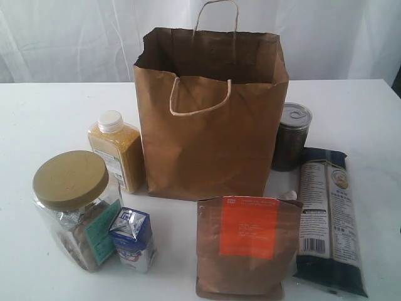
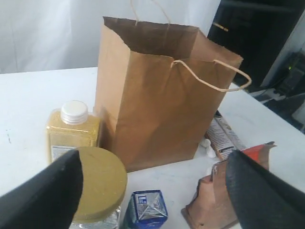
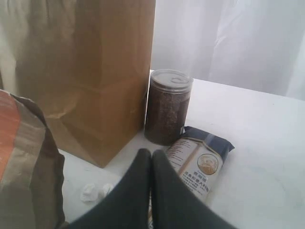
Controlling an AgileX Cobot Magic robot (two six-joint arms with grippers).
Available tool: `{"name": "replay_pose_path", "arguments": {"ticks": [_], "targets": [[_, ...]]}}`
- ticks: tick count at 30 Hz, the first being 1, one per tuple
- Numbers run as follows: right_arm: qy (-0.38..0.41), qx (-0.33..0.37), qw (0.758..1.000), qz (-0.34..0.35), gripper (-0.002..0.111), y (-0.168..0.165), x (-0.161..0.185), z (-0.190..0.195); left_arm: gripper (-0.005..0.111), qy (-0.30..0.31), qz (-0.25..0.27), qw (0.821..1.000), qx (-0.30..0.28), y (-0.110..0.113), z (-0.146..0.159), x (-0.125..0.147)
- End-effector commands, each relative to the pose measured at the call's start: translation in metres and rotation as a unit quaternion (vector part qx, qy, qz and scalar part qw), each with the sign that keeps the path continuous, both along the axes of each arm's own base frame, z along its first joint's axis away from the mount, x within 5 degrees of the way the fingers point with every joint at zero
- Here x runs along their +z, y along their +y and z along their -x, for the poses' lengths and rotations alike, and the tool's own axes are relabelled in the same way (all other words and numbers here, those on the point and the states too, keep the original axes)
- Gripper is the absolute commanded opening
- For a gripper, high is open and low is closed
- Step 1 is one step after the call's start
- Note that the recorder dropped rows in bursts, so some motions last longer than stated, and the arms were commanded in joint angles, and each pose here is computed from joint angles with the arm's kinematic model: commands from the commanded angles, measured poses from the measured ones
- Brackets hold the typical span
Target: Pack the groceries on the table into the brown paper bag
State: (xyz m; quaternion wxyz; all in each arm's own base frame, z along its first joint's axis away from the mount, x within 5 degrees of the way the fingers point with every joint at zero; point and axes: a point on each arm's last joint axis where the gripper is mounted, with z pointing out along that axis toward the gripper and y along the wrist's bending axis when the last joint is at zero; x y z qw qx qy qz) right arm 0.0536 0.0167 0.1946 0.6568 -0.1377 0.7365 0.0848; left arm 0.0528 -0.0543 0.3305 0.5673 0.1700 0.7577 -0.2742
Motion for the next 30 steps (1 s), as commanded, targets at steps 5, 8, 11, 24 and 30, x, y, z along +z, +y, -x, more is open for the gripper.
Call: {"name": "replay_pose_path", "arguments": {"ticks": [5,8,11,24,30], "targets": [[-0.007,-0.001,1.000,0.004,0.000,0.000,0.000,0.000,0.083,0.080,-0.134,0.987,-0.045,-0.002,-0.058,0.042],[-0.007,-0.001,1.000,0.004,0.000,0.000,0.000,0.000,0.083,0.133,-0.130,0.981,-0.052,-0.004,-0.080,0.048],[-0.007,-0.001,1.000,0.004,0.000,0.000,0.000,0.000,0.083,0.180,-0.135,0.971,-0.077,-0.007,-0.097,0.046],[-0.007,-0.001,1.000,0.004,0.000,0.000,0.000,0.000,0.086,0.241,-0.167,0.949,-0.115,-0.008,-0.103,0.035],[-0.007,-0.001,1.000,0.004,0.000,0.000,0.000,0.000,0.106,0.237,-0.171,0.950,-0.111,-0.007,-0.107,0.034]]}}
